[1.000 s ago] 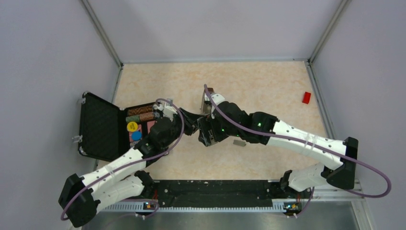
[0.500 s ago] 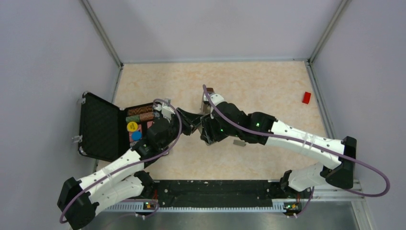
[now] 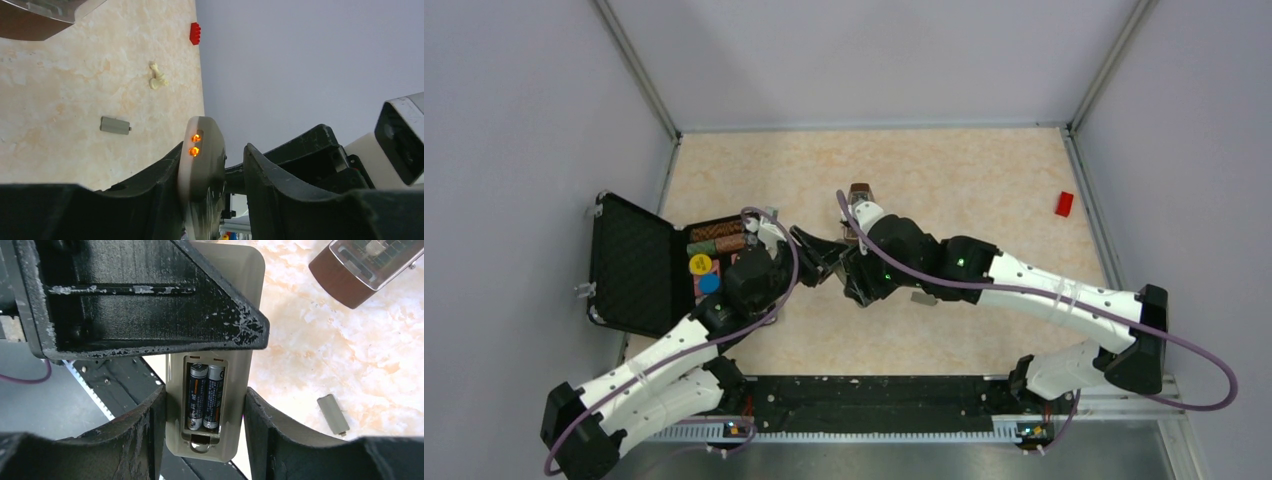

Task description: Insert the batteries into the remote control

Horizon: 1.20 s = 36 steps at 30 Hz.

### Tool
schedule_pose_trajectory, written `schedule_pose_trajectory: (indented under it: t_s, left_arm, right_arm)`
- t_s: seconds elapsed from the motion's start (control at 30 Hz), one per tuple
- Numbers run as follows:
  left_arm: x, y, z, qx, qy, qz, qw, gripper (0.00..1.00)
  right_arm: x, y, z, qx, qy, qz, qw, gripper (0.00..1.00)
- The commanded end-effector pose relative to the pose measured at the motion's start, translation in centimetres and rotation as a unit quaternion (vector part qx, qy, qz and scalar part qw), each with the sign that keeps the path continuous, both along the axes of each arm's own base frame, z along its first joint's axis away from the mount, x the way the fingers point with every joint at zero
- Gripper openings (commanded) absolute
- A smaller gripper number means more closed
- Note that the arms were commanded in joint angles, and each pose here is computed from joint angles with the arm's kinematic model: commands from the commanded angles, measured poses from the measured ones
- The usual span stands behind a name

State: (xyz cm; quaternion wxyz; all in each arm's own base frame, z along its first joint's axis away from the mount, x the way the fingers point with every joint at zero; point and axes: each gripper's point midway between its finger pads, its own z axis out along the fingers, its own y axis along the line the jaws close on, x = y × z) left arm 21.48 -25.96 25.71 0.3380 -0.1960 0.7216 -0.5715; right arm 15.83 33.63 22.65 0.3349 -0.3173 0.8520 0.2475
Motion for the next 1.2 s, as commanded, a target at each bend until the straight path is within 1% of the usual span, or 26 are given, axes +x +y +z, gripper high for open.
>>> schedule_pose_trajectory:
  t_s: [0.0,0.2,0.27,0.43,0.57,0.73,0.83,0.9,1.0,1.03,1.07,1.13,1.17]
  left_arm:
    - [-1.4,-0.7,2.8,-0.007,-0.043,-0.048,0.998,0.49]
    - [-2.3,-1.6,2.2,0.003,-0.043,-0.092,0.995,0.49]
    - [-2.4,-1.6,2.0,0.005,-0.042,-0.101,0.994,0.49]
    - [-2.6,-1.3,1.8,0.005,-0.041,-0.106,0.993,0.48]
    - [-2.6,-1.0,1.9,0.002,-0.045,-0.107,0.993,0.52]
    - [-2.6,-1.0,1.7,0.001,-0.04,-0.113,0.993,0.54]
    - [-2.6,-1.0,1.3,-0.002,-0.034,-0.116,0.993,0.46]
    - [-2.5,-0.8,1.2,-0.002,-0.034,-0.114,0.993,0.35]
    - [-2.4,-0.6,1.1,0.0,-0.033,-0.112,0.993,0.21]
    - [-2.4,-0.7,1.2,-0.001,-0.035,-0.114,0.993,0.12]
    - [-2.4,-0.8,1.2,-0.001,-0.036,-0.118,0.992,0.0]
    - [-2.4,-1.0,1.2,0.0,-0.038,-0.123,0.992,0.0]
    - [-2.4,-1.0,1.1,0.002,-0.039,-0.124,0.991,0.0]
  right_arm:
    - [-0.8,0.1,2.1,0.017,-0.035,0.062,0.997,0.31]
    - [-0.7,-0.4,2.8,0.022,-0.049,0.087,0.995,0.31]
    - [-1.0,-0.5,2.7,0.023,-0.043,0.101,0.994,0.31]
    - [-0.8,-1.2,2.7,0.025,-0.038,0.113,0.993,0.31]
    - [-1.0,-1.7,2.6,0.024,-0.032,0.124,0.992,0.31]
    - [-1.3,-2.0,2.2,0.021,-0.027,0.135,0.99,0.31]
    - [-1.2,-2.2,2.0,0.018,-0.027,0.134,0.99,0.31]
    - [-1.1,-2.4,1.9,0.017,-0.027,0.132,0.991,0.31]
    - [-0.9,-2.5,1.9,0.017,-0.027,0.129,0.991,0.31]
    - [-0.8,-2.6,1.8,0.016,-0.026,0.126,0.992,0.31]
    - [-0.6,-2.7,1.8,0.015,-0.026,0.12,0.992,0.33]
    - [-0.2,-2.9,1.8,0.014,-0.025,0.101,0.994,0.44]
    - [0.0,-3.0,1.8,0.014,-0.023,0.091,0.996,0.52]
